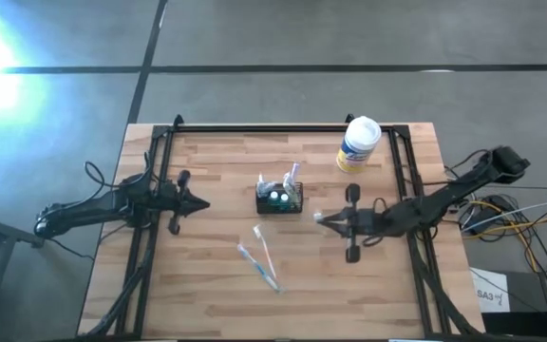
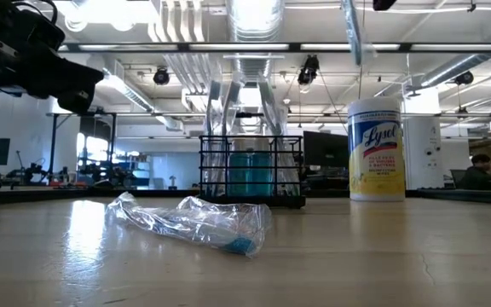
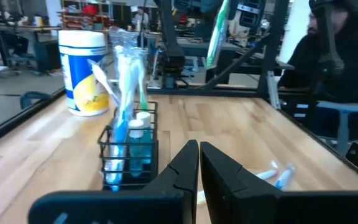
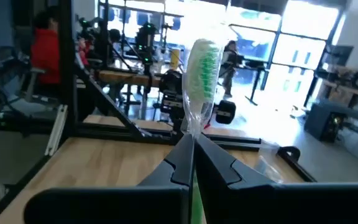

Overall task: Pick & Place toothbrushing station
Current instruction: Put the green toothbrush into the black wire organizer

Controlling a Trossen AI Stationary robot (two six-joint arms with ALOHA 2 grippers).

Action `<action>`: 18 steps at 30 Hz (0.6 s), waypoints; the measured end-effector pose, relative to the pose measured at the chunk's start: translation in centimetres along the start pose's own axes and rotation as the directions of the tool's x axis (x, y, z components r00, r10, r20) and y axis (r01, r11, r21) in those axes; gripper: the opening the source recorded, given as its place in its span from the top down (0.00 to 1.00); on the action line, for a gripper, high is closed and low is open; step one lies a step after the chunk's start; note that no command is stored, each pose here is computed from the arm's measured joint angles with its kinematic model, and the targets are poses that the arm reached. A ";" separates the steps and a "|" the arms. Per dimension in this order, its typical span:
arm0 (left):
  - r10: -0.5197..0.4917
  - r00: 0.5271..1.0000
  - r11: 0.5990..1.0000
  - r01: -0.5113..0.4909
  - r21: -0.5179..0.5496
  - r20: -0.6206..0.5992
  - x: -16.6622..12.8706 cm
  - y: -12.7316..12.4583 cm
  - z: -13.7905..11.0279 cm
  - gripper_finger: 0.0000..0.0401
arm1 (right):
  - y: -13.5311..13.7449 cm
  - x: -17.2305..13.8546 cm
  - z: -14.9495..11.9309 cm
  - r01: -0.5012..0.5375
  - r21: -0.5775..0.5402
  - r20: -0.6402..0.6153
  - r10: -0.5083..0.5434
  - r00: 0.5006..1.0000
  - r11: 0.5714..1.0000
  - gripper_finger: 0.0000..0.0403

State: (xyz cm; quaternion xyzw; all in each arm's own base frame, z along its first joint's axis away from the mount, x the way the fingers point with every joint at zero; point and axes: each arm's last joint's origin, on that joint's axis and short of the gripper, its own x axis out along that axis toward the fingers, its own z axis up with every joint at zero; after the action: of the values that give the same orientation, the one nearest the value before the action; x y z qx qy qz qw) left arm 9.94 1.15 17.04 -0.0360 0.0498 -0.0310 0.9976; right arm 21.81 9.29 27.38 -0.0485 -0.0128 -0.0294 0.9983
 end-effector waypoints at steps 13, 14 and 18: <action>0.017 1.000 1.000 -0.017 0.023 0.007 0.0 0.0 0.1 0.95 | -2.2 -4.6 -3.8 0.019 0.026 0.179 -0.024 0.984 0.999 0.98; 0.017 1.000 1.000 -0.017 0.018 0.010 0.0 0.0 0.1 0.95 | -2.4 -4.9 -4.1 0.020 0.030 0.188 -0.025 0.982 0.999 0.98; 0.015 0.999 1.000 -0.015 0.001 0.039 0.0 0.0 0.4 0.95 | -2.9 -6.0 -5.1 0.024 0.018 0.194 -0.027 0.981 1.000 0.98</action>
State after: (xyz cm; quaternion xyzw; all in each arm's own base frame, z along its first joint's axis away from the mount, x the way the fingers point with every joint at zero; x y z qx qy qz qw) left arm 9.97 1.21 17.41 -0.0353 0.0308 -0.0226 0.9986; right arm 15.73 6.29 22.37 -0.0433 -0.1112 -0.0372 0.9922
